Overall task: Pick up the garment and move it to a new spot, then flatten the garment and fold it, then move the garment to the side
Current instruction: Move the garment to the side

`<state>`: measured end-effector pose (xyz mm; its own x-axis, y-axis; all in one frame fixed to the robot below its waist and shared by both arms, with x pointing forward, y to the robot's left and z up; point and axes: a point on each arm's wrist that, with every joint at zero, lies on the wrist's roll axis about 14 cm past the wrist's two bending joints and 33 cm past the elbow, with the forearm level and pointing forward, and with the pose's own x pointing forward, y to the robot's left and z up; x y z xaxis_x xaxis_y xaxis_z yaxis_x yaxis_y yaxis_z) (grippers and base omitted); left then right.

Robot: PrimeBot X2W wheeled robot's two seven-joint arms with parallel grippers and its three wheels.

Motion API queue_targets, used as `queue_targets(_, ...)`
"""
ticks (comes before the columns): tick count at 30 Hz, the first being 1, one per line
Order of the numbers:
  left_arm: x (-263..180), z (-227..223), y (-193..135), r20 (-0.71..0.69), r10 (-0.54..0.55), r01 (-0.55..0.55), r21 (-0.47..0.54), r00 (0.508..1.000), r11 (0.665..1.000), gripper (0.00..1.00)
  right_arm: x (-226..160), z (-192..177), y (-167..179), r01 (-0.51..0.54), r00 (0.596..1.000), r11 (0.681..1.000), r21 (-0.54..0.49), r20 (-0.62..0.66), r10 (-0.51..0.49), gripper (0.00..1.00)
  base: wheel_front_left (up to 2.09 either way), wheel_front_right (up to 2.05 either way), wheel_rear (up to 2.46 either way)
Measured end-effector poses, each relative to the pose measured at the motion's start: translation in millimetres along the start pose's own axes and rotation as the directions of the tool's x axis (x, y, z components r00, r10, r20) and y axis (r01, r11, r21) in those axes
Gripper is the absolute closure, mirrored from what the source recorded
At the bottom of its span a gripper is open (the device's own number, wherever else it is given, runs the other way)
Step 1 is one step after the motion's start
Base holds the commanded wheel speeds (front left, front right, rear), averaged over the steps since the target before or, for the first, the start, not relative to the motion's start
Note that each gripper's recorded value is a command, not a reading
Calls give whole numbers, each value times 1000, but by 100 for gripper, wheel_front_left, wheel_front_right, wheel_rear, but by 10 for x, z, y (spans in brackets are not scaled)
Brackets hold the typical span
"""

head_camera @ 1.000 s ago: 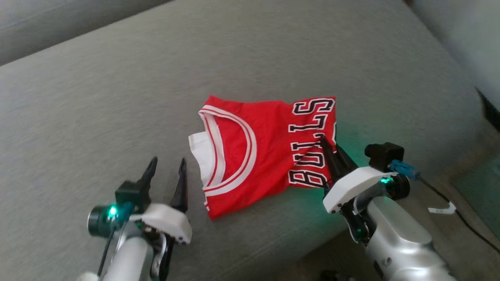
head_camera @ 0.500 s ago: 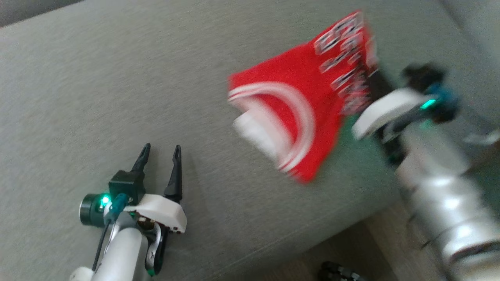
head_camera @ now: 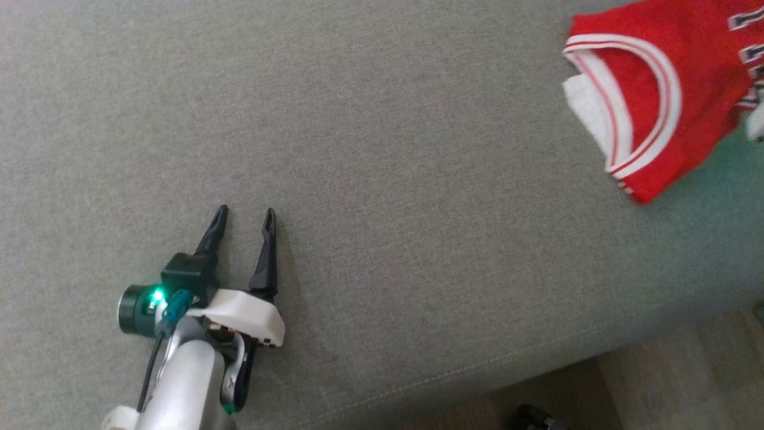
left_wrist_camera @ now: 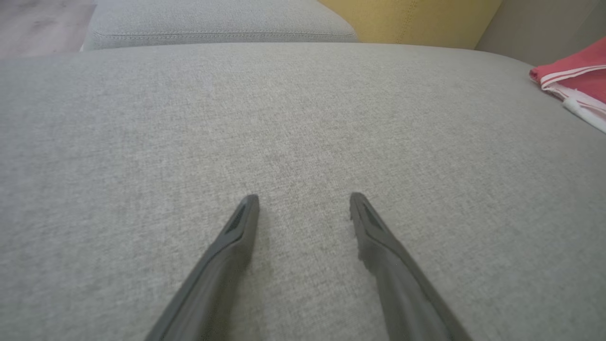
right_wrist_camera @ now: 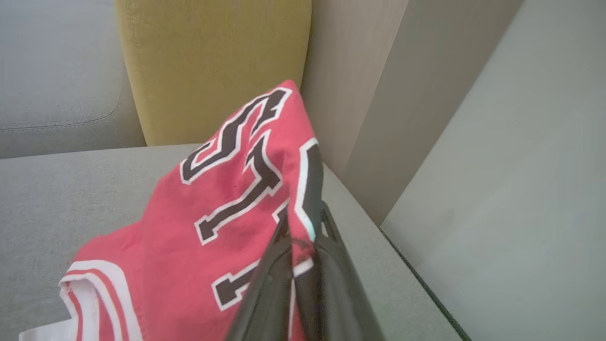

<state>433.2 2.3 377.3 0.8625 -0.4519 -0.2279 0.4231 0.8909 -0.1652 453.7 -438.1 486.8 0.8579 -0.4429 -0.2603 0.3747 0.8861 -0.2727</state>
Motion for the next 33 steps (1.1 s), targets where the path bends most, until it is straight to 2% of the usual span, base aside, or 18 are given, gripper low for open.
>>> queue_targets(5,-2,4,13,1,4,-4,0,1000,1000,0,8,98,-267,58,998,998,-18,16,-58,100,0,0,0)
queue_targets(9,0,2,18,1,4,-4,0,1000,1000,0,16,83,-236,50,999,998,-47,9,-50,100,0,0,0)
queue_targets(10,2,4,18,1,4,-4,0,1000,1000,0,22,105,-222,51,999,998,-39,17,-50,80,0,0,0)
queue_targets(11,2,4,18,1,4,-4,0,1000,1000,0,22,105,-222,51,999,998,-39,17,-50,49,0,0,0)
queue_targets(12,1,5,21,1,5,-5,0,1000,1000,0,28,124,-203,49,999,998,-34,24,-49,0,0,0,0)
queue_targets(18,-14,10,44,1,13,-13,3,1000,1000,0,71,245,64,2,998,999,-36,66,0,0,0,0,0)
queue_targets(23,-54,55,101,10,36,-36,2,999,999,0,86,669,255,-27,979,999,-42,203,35,0,0,0,0)
queue_targets(27,-114,137,174,28,72,-72,3,997,997,0,-2,891,678,-115,949,993,-17,293,115,0,0,0,0)
queue_targets(33,-300,231,352,50,154,-155,3,987,988,0,-267,774,1330,-273,912,961,34,328,248,0,0,0,0)
